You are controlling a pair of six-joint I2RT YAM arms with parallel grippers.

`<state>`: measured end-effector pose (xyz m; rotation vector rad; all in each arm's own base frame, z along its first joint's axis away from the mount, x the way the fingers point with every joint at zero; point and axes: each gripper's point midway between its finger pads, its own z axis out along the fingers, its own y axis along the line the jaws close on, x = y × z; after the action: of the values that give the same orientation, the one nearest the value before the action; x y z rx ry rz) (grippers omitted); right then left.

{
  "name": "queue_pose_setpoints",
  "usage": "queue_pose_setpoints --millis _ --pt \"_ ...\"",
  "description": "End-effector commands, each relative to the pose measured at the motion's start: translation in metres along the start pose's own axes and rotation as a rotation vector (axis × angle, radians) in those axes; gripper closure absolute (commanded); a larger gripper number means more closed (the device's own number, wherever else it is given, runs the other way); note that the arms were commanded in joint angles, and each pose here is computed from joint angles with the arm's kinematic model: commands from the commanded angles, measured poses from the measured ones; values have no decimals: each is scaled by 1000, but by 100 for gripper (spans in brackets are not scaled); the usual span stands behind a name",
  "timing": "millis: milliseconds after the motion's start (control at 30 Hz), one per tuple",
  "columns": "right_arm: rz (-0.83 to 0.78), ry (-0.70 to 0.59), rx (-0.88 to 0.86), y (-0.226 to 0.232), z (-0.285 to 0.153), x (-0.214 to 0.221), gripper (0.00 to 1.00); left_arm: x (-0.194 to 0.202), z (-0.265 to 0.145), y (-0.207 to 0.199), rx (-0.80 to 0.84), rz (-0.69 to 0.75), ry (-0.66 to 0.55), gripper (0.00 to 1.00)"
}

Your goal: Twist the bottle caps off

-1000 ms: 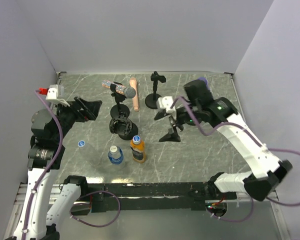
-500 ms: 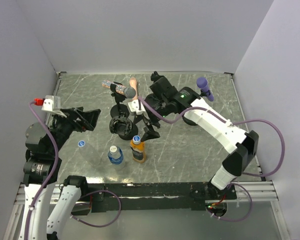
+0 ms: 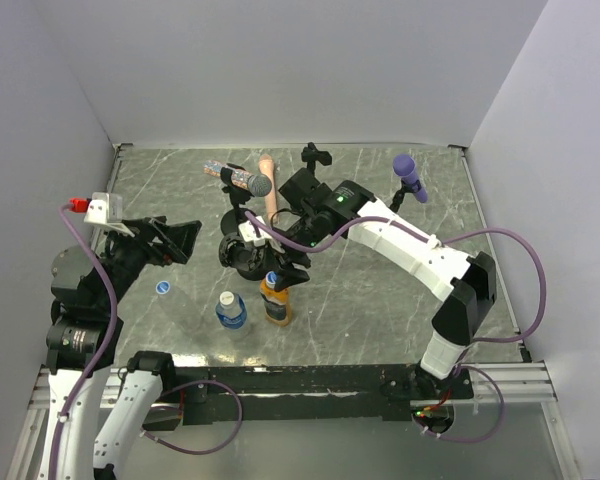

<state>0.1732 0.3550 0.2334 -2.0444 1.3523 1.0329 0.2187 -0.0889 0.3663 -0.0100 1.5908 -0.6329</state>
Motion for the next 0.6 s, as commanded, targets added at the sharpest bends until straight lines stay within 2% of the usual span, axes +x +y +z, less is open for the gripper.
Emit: queue_pose_setpoints --millis 0,133,233,567 --pt "-29 15 6 -2 -1 -3 35 -10 -5 -4 2 18 -32 3" --pt "-26 17 15 -4 -1 -4 41 -11 -6 -4 2 20 -34 3" --pt "-19 15 12 -5 -1 -5 48 -11 -6 -5 6 19 -34 3" --pt "-14 27 16 -4 4 -1 54 -8 -6 -10 35 21 -16 3"
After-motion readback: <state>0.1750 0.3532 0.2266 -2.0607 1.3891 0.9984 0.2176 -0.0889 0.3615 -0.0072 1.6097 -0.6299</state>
